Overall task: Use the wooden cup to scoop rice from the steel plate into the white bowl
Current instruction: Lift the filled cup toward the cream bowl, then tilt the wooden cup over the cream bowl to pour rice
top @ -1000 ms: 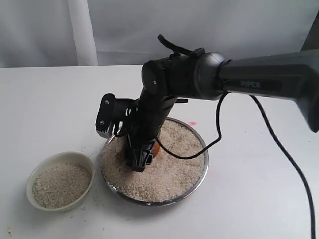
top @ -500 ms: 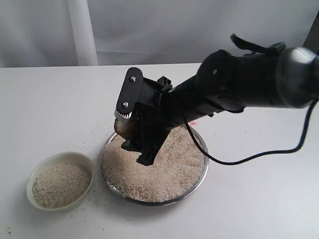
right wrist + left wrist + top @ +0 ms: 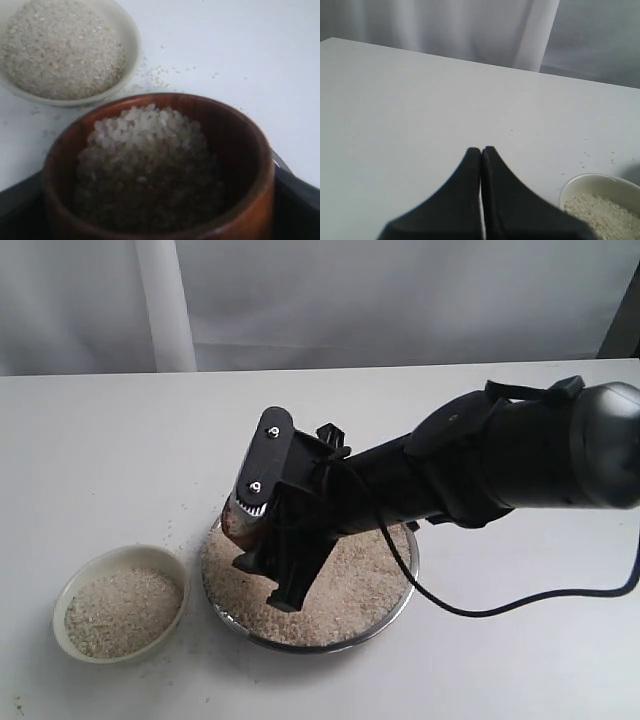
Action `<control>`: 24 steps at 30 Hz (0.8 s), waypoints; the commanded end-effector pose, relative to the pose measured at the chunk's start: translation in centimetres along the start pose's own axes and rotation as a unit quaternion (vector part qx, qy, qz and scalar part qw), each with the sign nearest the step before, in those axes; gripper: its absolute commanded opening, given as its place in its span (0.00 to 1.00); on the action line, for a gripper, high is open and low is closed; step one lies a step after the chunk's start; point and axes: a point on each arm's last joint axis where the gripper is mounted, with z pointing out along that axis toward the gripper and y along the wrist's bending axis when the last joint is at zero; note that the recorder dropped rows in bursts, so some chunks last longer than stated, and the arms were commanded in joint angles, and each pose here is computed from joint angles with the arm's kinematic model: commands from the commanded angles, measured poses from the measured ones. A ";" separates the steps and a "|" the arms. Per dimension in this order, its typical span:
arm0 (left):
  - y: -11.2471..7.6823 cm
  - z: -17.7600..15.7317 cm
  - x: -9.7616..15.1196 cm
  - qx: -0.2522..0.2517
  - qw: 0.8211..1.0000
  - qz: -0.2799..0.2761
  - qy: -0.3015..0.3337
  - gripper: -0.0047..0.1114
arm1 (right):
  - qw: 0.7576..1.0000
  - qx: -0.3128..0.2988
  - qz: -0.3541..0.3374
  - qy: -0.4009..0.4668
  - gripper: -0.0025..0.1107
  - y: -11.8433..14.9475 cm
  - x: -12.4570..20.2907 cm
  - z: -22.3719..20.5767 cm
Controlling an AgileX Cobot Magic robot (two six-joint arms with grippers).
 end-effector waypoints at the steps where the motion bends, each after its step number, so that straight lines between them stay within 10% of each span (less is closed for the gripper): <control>1: -0.1 -0.1 -0.2 0.005 1.000 -0.003 -0.005 0.04 | 1.000 -0.001 -0.011 -0.019 0.02 0.5 -1.5 -0.2; 10: -0.1 -0.1 -0.2 0.005 1.000 -0.003 -0.005 0.04 | 0.984 0.142 -0.110 -0.019 0.02 -1.3 -5.9 1.2; 24: -0.1 -0.1 -0.2 0.005 1.000 -0.003 -0.005 0.04 | 0.939 0.178 -0.292 -0.026 0.02 2.0 -10.2 5.6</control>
